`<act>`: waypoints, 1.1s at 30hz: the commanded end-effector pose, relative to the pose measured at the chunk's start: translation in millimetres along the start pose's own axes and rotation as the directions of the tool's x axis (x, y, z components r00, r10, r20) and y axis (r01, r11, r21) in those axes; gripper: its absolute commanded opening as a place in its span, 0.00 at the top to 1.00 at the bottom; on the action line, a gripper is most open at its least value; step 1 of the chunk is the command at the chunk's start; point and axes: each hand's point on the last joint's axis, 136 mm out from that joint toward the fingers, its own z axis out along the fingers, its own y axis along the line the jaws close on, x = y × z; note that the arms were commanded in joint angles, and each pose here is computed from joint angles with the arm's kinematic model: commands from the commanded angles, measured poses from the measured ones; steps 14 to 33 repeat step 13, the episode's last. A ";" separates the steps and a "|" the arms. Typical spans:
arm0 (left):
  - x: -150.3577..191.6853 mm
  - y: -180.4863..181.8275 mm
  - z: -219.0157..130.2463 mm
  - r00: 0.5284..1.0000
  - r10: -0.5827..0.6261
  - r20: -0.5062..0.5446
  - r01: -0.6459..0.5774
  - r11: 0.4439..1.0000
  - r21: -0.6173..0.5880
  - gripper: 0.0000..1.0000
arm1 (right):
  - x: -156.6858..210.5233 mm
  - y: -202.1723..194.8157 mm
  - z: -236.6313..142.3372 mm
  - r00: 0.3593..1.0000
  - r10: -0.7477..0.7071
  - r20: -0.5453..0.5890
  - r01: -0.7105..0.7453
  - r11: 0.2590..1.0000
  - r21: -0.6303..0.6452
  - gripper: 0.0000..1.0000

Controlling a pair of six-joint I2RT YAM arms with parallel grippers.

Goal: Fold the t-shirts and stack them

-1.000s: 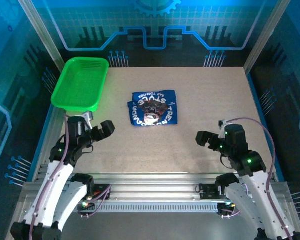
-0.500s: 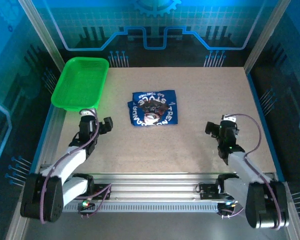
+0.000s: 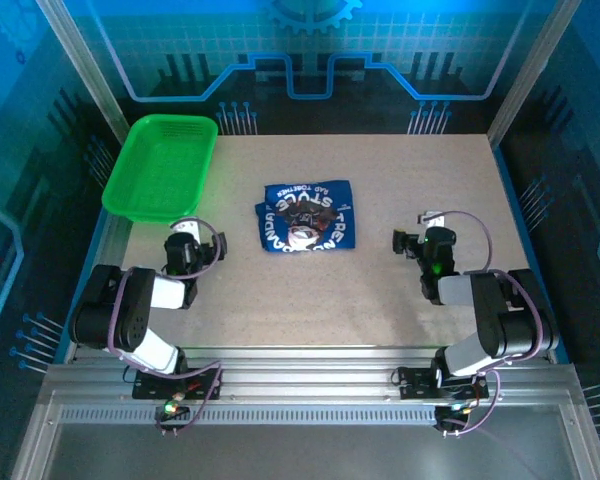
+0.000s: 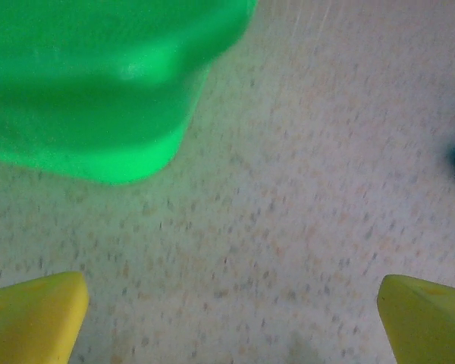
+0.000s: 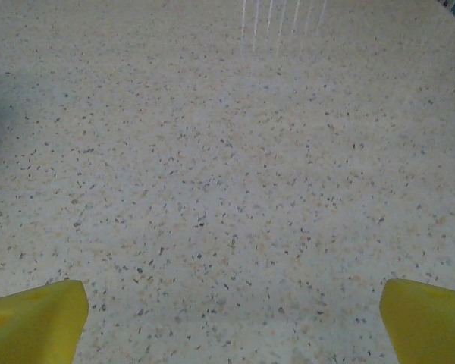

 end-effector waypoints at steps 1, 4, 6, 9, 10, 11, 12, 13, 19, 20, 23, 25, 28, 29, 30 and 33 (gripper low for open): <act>-28.0 -6.2 1.0 0.996 0.006 0.094 -0.009 0.999 0.036 0.01 | -23.2 4.0 0.7 0.996 -0.038 0.074 0.037 0.999 0.020 0.00; -27.5 -5.9 1.2 0.996 0.006 0.092 -0.009 0.999 0.035 0.01 | -22.4 4.2 0.4 0.997 -0.044 0.070 0.042 0.999 0.028 0.00; -28.1 -6.2 1.3 0.995 0.006 0.095 -0.010 0.999 0.036 0.01 | -22.0 3.7 0.9 0.997 -0.038 0.066 0.036 0.999 0.023 0.00; -27.9 -5.7 1.5 0.996 0.007 0.093 -0.010 0.999 0.033 0.01 | -21.6 0.2 0.8 0.998 -0.016 0.068 0.015 1.000 0.013 0.00; -28.4 -6.0 1.5 0.996 0.007 0.094 -0.010 0.999 0.035 0.01 | -21.8 0.1 0.7 0.998 -0.016 0.068 0.015 1.000 0.014 0.00; -28.1 -5.9 1.4 0.996 0.007 0.093 -0.010 0.999 0.034 0.01 | -22.0 0.6 0.5 0.997 -0.017 0.070 0.016 1.000 0.012 0.00; -28.2 -5.9 1.4 0.996 0.007 0.094 -0.010 0.999 0.034 0.01 | -21.4 0.7 0.3 0.997 -0.018 0.069 0.017 1.000 0.013 0.00; -28.2 -5.9 1.4 0.996 0.007 0.094 -0.010 0.999 0.034 0.01 | -21.8 0.9 0.4 0.997 -0.020 0.070 0.019 1.000 0.014 0.00; -28.2 -5.9 1.4 0.996 0.007 0.094 -0.010 0.999 0.034 0.01 | -21.8 0.9 0.4 0.997 -0.020 0.070 0.019 1.000 0.014 0.00; -28.2 -5.9 1.4 0.996 0.007 0.094 -0.010 0.999 0.034 0.01 | -21.8 0.9 0.4 0.997 -0.020 0.070 0.019 1.000 0.014 0.00; -28.2 -5.9 1.4 0.996 0.007 0.094 -0.010 0.999 0.034 0.01 | -21.8 0.9 0.4 0.997 -0.020 0.070 0.019 1.000 0.014 0.00; -28.2 -5.9 1.4 0.996 0.007 0.094 -0.010 0.999 0.034 0.01 | -21.8 0.9 0.4 0.997 -0.020 0.070 0.019 1.000 0.014 0.00; -28.2 -5.9 1.4 0.996 0.007 0.094 -0.010 0.999 0.034 0.01 | -21.8 0.9 0.4 0.997 -0.020 0.070 0.019 1.000 0.014 0.00; -28.2 -5.9 1.4 0.996 0.007 0.094 -0.010 0.999 0.034 0.01 | -21.8 0.9 0.4 0.997 -0.020 0.070 0.019 1.000 0.014 0.00; -28.2 -5.9 1.4 0.996 0.007 0.094 -0.010 0.999 0.034 0.01 | -21.8 0.9 0.4 0.997 -0.020 0.070 0.019 1.000 0.014 0.00; -28.2 -5.9 1.4 0.996 0.007 0.094 -0.010 0.999 0.034 0.01 | -21.8 0.9 0.4 0.997 -0.020 0.070 0.019 1.000 0.014 0.00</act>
